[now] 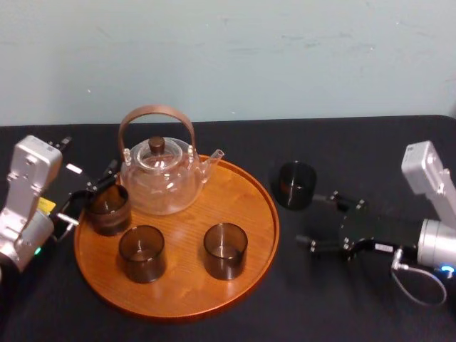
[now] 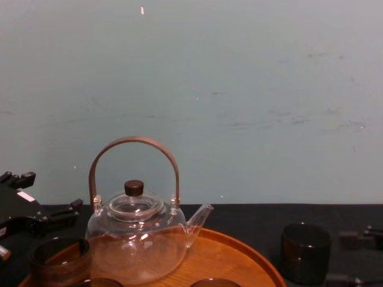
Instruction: Pick up the glass from the table and place it on the tray.
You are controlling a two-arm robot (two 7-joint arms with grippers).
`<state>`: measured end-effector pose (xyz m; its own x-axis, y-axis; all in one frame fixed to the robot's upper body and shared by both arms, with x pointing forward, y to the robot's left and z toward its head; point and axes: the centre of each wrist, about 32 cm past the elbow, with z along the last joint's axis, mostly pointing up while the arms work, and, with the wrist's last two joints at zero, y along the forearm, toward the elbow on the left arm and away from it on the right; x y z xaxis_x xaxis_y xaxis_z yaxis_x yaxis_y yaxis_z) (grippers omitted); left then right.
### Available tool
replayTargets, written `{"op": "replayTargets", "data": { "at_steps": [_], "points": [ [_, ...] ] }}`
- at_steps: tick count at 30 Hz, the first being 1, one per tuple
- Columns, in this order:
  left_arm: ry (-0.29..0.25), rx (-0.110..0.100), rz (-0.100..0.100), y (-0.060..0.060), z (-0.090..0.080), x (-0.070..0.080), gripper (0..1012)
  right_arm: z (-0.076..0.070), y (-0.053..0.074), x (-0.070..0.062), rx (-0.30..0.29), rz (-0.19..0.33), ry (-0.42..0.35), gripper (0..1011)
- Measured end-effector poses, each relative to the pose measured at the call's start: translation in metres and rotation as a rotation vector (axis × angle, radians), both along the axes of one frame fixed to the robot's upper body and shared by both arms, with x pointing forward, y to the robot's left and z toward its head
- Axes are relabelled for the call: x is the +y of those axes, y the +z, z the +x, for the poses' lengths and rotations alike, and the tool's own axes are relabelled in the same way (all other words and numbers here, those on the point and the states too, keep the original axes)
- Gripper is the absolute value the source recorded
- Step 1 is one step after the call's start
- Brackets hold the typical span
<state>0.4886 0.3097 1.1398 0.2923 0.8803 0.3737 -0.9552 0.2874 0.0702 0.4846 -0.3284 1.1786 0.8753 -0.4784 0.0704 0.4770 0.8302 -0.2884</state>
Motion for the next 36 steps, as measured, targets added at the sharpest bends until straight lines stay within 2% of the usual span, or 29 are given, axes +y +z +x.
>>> {"op": "replayTargets", "data": {
  "at_steps": [4,11,21,36],
  "points": [
    [0.0,0.0,0.0,0.0,0.0,0.0,1001,0.003,-0.001,-0.005,0.001,-0.004,-0.085,1002],
    [0.0,0.0,0.0,0.0,0.0,0.0,1001,0.012,-0.002,-0.007,0.02,-0.016,-0.191,1002],
    [0.0,0.0,0.0,0.0,0.0,0.0,1001,0.028,-0.006,-0.005,0.051,-0.028,-0.257,1002],
    [0.0,0.0,0.0,0.0,0.0,0.0,1001,0.049,-0.012,0.007,0.126,-0.031,-0.332,1002]
  ]
}}
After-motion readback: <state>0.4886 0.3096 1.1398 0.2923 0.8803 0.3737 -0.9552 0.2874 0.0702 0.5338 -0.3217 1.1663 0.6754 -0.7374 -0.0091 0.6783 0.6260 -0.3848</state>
